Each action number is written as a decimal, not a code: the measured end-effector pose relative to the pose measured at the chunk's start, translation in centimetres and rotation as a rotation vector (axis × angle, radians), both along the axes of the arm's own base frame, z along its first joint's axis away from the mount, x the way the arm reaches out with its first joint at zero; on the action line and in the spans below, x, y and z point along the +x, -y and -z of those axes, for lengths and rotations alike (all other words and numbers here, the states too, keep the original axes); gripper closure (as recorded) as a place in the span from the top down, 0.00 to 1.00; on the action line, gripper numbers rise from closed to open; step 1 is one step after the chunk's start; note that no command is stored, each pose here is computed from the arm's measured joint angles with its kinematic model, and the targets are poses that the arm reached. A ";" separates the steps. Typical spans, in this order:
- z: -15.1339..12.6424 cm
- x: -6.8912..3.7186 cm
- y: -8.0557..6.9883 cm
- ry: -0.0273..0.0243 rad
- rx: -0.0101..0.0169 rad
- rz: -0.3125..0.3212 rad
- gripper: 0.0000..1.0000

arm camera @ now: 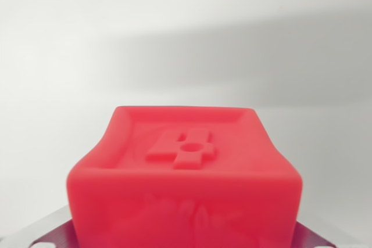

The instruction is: Destack cube

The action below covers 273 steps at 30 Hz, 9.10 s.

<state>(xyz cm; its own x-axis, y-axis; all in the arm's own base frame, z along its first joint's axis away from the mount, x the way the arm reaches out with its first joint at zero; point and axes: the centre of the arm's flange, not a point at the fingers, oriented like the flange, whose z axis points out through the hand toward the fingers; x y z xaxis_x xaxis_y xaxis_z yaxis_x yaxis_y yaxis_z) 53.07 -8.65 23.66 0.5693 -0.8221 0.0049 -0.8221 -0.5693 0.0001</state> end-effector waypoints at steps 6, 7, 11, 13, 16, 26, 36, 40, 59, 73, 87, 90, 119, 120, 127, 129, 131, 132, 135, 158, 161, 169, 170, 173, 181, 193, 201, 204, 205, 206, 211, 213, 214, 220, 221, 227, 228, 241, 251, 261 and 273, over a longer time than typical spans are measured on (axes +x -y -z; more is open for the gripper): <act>0.0 0.7 0.9 -0.0008 -0.0002 -0.006 0.00; 0.0 0.8 1.1 -0.0005 -0.0003 -0.007 0.00; 0.0 1.2 1.7 -0.0005 -0.0004 -0.010 0.00; 0.1 1.5 2.1 -0.0006 -0.0005 -0.012 0.00; 0.1 1.8 2.5 -0.0014 -0.0005 -0.015 0.00; 0.1 2.9 4.1 -0.0006 -0.0009 -0.024 0.00; 0.1 4.0 5.7 -0.0018 -0.0009 -0.033 0.00; 0.1 4.5 6.3 -0.0010 -0.0014 -0.037 0.00; 0.2 6.5 9.3 -0.0018 -0.0025 -0.053 0.00; 0.2 7.9 11.3 -0.0020 -0.0032 -0.065 0.00; 0.3 9.4 13.4 -0.0030 -0.0033 -0.078 0.00; 0.3 9.7 13.8 -0.0026 -0.0036 -0.080 0.00; 8.2 9.7 13.9 -0.0110 -0.0006 -0.082 0.00; 8.4 9.7 13.9 -0.0110 -0.0005 -0.082 0.00; 9.8 9.8 13.9 -0.0101 -0.0003 -0.082 0.00; 10.1 9.8 13.9 -0.0101 -0.0002 -0.082 0.00; 10.4 9.7 13.9 -0.0104 0.0000 -0.082 0.00; 10.6 9.7 13.9 -0.0104 0.0001 -0.082 0.00; 11.0 9.7 13.9 -0.0108 0.0003 -0.082 0.00; 11.8 9.8 13.9 -0.0074 -0.0004 -0.082 1.00; 12.0 9.8 13.9 -0.0086 0.0000 -0.082 1.00; 12.2 9.8 13.9 -0.0091 0.0001 -0.082 1.00; 12.2 9.8 13.9 -0.0090 0.0001 -0.082 1.00; 12.2 9.8 13.9 -0.0090 0.0001 -0.082 1.00; 12.2 9.8 13.9 -0.0089 0.0001 -0.082 1.00; 11.8 9.8 13.9 -0.0071 -0.0003 -0.082 1.00; 10.2 9.9 13.9 -0.0048 0.0002 -0.081 1.00; 9.4 9.9 14.0 -0.0047 0.0008 -0.081 1.00; 9.1 9.9 14.0 -0.0045 0.0009 -0.081 1.00; 8.8 9.9 14.0 -0.0039 0.0009 -0.081 1.00; 7.2 9.9 14.0 -0.0037 0.0019 -0.080 1.00; 6.4 9.9 14.0 -0.0034 0.0022 -0.080 1.00; 6.0 9.9 14.0 -0.0027 0.0022 -0.080 1.00; 3.9 9.9 14.0 -0.0023 0.0030 -0.080 1.00; 3.7 9.9 14.0 -0.0020 0.0030 -0.080 1.00; 1.3 9.9 14.0 -0.0013 0.0035 -0.080 1.00; 0.9 9.9 14.0 -0.0005 0.0033 -0.080 1.00; -4.7 9.8 14.0 0.0001 0.0051 -0.081 1.00; -8.8 9.8 14.0 0.0010 0.0062 -0.081 1.00; -12.2 9.9 14.0 0.0011 0.0065 -0.081 1.00; -15.7 9.9 14.0 0.0019 0.0074 -0.081 1.00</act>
<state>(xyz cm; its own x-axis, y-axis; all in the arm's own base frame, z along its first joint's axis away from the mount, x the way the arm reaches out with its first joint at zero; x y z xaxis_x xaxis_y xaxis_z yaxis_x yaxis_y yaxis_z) 62.95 -22.67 39.33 0.6342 -0.7732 0.0001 -0.7732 -0.6342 -0.0059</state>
